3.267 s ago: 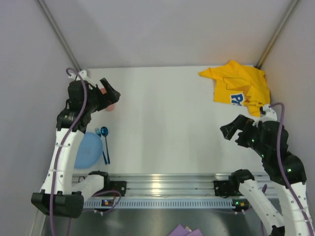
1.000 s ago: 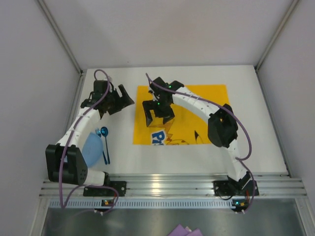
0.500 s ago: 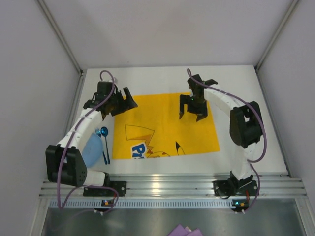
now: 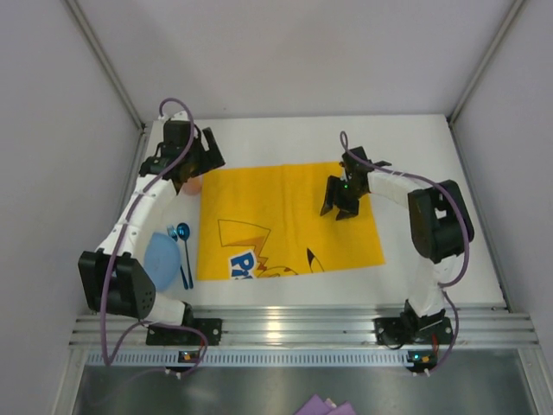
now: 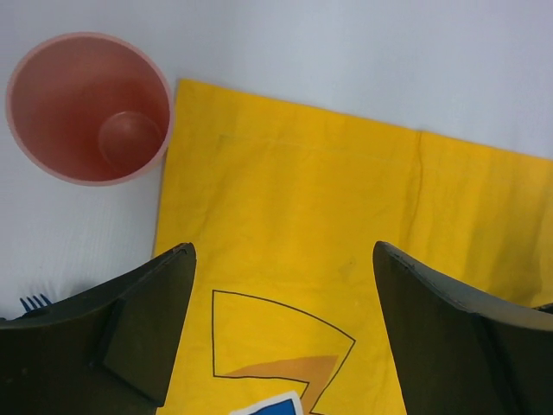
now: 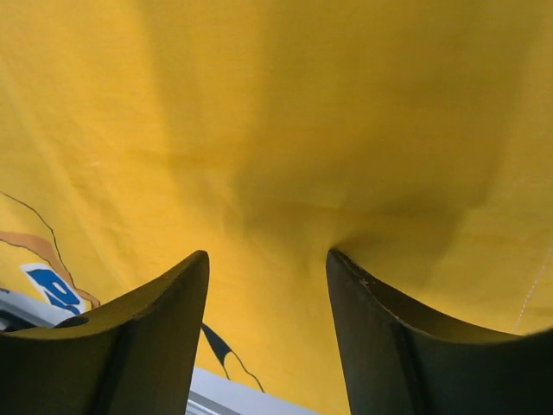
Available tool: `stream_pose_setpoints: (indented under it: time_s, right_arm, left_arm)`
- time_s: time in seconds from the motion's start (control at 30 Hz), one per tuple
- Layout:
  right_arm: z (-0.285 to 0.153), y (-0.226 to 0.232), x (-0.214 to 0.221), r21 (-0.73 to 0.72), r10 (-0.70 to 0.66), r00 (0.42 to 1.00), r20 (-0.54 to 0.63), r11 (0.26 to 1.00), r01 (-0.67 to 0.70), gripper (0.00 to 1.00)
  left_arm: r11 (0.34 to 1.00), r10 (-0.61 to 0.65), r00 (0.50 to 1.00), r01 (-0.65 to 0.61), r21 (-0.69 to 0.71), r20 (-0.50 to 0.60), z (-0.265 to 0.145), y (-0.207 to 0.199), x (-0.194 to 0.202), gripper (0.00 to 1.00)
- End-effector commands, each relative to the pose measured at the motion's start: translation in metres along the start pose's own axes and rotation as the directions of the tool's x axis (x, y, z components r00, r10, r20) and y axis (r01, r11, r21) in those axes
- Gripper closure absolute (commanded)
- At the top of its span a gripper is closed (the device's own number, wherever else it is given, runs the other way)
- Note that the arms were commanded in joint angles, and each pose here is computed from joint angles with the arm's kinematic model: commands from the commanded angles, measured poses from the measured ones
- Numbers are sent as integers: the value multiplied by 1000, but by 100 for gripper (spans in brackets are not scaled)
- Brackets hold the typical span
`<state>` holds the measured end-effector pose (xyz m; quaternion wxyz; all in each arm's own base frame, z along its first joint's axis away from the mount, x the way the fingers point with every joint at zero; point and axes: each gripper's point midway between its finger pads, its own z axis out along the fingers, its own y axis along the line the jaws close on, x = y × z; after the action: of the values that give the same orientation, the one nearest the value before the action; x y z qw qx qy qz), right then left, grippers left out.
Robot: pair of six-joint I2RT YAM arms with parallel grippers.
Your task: Set the dinner table for one person
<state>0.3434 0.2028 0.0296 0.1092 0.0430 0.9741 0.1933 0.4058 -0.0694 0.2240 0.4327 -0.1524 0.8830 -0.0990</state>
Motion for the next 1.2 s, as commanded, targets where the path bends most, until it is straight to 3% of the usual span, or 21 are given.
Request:
stream_pose_setpoints:
  time_s: [0.0, 0.13, 0.3, 0.47, 0.53, 0.63, 1.0, 1.17]
  right_arm:
    - [0, -43, -16, 35, 68, 995, 72, 997, -71, 44]
    - [-16, -84, -18, 73, 143, 985, 98, 986, -151, 44]
    - [-25, -91, -25, 81, 139, 986, 91, 986, -146, 47]
    - [-26, -86, -13, 83, 201, 978, 50, 975, -205, 58]
    - [-24, -85, 3, 99, 231, 973, 8, 968, -230, 67]
    - [-20, -81, 31, 120, 255, 965, -55, 962, -247, 73]
    - [-14, -83, 61, 182, 266, 957, -118, 953, -243, 80]
    - [-12, -85, 60, 202, 253, 959, -125, 953, -225, 80]
  left_arm:
    - [997, 7, 998, -3, -75, 55, 2, 18, -27, 11]
    - [985, -45, 998, 52, -165, 47, 8, 55, -40, 11]
    - [968, -86, 994, 99, -232, 65, 18, 89, -55, 11]
    - [957, -104, 992, 117, -267, 65, 38, 104, -65, 11]
    - [951, -111, 992, 122, -283, 52, 45, 111, -63, 11]
    - [948, -117, 992, 124, -293, 40, 52, 117, -60, 11]
    - [944, -127, 992, 123, -307, 4, 69, 125, -40, 12]
    - [942, -129, 992, 120, -313, -6, 77, 128, -35, 18]
